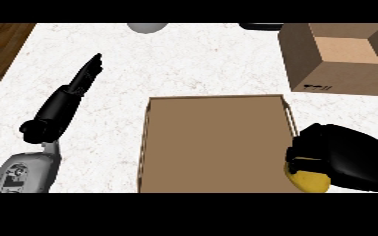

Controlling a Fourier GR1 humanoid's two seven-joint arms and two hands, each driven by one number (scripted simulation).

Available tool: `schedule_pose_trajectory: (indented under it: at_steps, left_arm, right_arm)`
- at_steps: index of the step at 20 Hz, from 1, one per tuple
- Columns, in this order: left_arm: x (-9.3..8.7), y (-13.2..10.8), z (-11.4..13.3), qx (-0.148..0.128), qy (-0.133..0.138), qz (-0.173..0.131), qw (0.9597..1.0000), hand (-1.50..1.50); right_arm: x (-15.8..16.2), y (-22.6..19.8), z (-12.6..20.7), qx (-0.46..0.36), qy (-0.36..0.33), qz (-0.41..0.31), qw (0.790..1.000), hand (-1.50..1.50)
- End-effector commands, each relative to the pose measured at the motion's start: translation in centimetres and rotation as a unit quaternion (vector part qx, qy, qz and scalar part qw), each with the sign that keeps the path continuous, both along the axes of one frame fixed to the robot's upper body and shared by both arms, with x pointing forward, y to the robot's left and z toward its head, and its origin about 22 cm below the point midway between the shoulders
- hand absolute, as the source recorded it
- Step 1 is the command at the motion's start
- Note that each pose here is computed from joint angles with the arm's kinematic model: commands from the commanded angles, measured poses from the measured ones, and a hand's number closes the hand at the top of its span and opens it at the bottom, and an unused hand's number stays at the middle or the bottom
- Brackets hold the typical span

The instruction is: Pick the lemon from the tray and place it in the cardboard box

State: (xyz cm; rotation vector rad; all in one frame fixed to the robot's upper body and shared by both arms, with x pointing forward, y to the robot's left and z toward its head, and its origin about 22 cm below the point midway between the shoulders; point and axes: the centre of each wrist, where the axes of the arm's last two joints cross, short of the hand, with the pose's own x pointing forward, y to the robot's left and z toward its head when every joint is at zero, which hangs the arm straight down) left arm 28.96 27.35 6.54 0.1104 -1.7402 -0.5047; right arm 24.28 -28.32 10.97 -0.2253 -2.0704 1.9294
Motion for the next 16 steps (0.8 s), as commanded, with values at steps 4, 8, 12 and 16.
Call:
schedule_pose_trajectory:
  at_steps: [4, 8, 12, 16]
  left_arm:
    - [-0.4, 0.2, -0.7, 0.004, 0.003, -0.002, 1.0000, 0.00]
    - [0.2, -0.3, 0.4, 0.004, -0.007, -0.008, 0.9999, 0.00]
    - [-0.5, -1.9, -0.3, 0.005, -0.002, -0.027, 0.9996, 0.00]
    - [0.6, -1.2, 0.9, 0.008, -0.005, -0.031, 0.9995, 0.00]
  right_arm:
    - [1.5, -8.0, 6.5, 0.132, -0.015, -0.071, 0.988, 1.50]
    - [3.0, -10.5, 8.6, 0.206, 0.045, -0.172, 0.962, 1.50]
    - [6.1, -11.0, 8.9, 0.219, 0.057, -0.256, 0.940, 1.50]
    - [8.5, -13.5, 9.7, 0.241, 0.050, -0.291, 0.925, 1.50]
